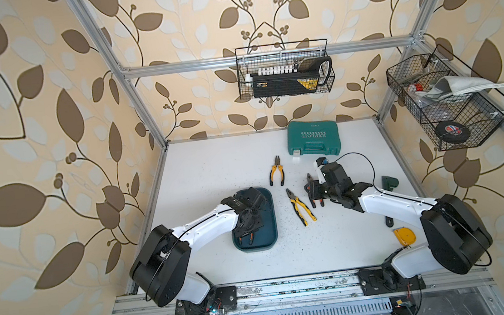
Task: Take the pliers out of the storage box
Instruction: Pick up the pliers from the storage box.
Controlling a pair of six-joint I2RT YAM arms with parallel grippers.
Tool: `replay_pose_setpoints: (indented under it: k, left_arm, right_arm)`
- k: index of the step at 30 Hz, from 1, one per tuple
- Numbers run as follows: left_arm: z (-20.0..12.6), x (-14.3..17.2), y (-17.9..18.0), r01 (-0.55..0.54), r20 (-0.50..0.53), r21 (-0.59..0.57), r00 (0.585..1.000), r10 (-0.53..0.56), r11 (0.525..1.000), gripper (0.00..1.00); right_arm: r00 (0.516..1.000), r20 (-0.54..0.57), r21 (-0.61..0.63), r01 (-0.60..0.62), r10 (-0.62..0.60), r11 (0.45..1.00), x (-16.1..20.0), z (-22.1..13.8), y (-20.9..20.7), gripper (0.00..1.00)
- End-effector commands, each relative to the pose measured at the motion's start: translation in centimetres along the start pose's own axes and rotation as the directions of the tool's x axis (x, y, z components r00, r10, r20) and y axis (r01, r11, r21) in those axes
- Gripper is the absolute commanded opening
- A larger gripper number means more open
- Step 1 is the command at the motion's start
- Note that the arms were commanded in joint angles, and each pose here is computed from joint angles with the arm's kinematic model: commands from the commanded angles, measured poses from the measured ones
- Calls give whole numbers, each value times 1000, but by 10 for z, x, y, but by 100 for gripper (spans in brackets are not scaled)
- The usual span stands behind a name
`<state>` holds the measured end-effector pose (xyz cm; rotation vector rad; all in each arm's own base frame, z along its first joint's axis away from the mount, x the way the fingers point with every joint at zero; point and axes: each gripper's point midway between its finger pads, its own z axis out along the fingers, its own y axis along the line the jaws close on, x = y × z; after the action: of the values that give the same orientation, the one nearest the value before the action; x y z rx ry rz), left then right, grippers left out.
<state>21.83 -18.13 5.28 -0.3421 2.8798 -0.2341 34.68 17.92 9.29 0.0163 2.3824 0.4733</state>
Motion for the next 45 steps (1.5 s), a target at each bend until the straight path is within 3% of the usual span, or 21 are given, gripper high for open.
replay_pose_setpoints:
  k: [1, 6, 13, 28, 45]
  left_arm:
    - [-28, -11, -4, -34, 85, 51, 996, 29, 998, 0]
    - [-64, -19, -20, -94, 161, 184, 985, 65, 978, 0]
    - [-96, -13, -58, -174, 192, 391, 976, 105, 904, 0]
    - [-89, 9, -94, -263, 143, 459, 964, 222, 849, 0]
    - [-89, 14, -100, -283, 144, 461, 959, 244, 841, 0]
  right_arm:
    - [999, -40, -80, -39, 36, 996, 0, -4, 19, 47]
    - [977, -144, -169, -180, 156, 969, 6, -12, 42, 47]
    - [924, -208, -358, -376, 320, 855, 23, -30, 81, 49]
    - [955, -147, -455, -296, 257, 840, 32, -41, 163, 49]
    - [956, -210, -460, -284, 207, 842, 46, -13, 197, 38]
